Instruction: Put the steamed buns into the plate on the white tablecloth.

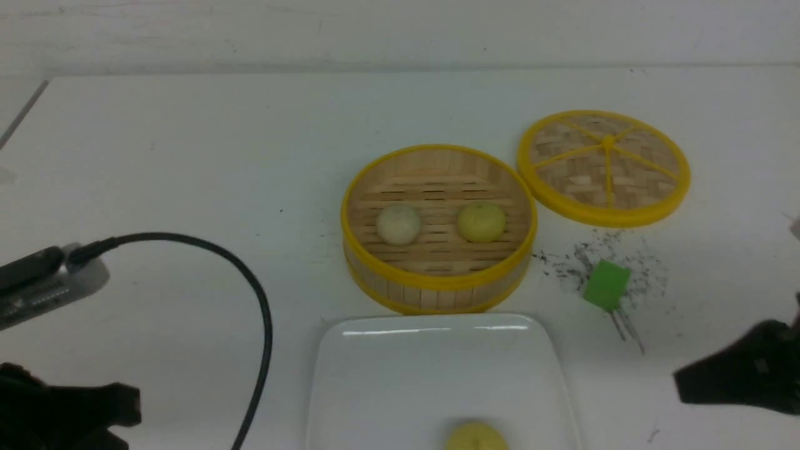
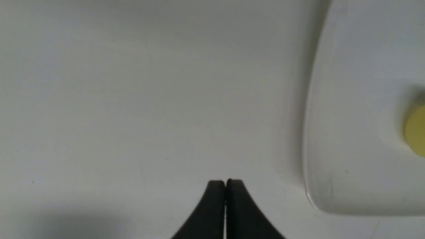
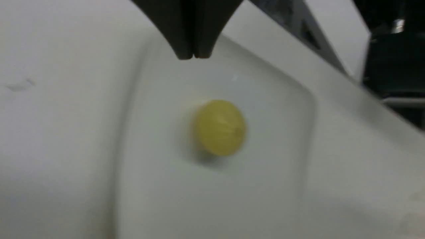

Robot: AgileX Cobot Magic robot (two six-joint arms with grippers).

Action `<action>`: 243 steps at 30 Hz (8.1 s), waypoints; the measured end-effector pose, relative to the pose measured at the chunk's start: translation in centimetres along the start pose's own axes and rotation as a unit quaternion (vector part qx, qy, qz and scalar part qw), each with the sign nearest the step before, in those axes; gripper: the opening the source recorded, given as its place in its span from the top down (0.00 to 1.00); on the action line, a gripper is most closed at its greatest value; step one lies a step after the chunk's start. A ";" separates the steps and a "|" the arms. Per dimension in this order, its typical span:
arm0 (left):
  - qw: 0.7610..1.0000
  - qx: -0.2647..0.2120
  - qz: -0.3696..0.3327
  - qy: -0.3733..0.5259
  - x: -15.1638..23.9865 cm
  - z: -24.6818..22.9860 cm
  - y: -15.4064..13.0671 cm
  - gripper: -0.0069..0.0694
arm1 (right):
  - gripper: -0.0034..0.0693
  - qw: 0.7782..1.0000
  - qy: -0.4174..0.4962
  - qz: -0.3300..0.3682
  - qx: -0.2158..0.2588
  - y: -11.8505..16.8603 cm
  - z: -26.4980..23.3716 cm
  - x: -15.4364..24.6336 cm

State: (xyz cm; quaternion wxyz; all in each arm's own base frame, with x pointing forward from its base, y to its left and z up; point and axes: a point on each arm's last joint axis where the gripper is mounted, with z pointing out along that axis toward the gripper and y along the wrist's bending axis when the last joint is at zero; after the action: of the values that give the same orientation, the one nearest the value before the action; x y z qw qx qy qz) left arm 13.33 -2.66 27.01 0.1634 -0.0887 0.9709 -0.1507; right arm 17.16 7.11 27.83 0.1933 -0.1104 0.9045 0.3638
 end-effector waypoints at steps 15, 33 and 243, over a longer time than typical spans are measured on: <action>1.000 -0.013 0.003 0.001 -1.3 1.2 0.2 0.83 | 0.83 0.978 0.065 -0.134 0.146 4.0 11.9 -14.2; 1.000 -0.011 0.001 0.000 -1.3 1.2 0.2 0.79 | 0.25 0.957 0.014 -0.163 0.239 -1.2 20.9 -19.4; 0.957 0.057 0.282 0.026 -5.7 11.6 -19.6 0.91 | 0.95 0.857 -0.423 -0.281 0.087 0.6 -6.4 13.3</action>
State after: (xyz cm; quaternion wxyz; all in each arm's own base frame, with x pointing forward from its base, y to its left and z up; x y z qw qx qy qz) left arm 25.00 -22.81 24.52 0.1791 0.2017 0.9502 -0.1559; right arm 3.27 2.27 26.66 0.6599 -0.1779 0.6941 0.2260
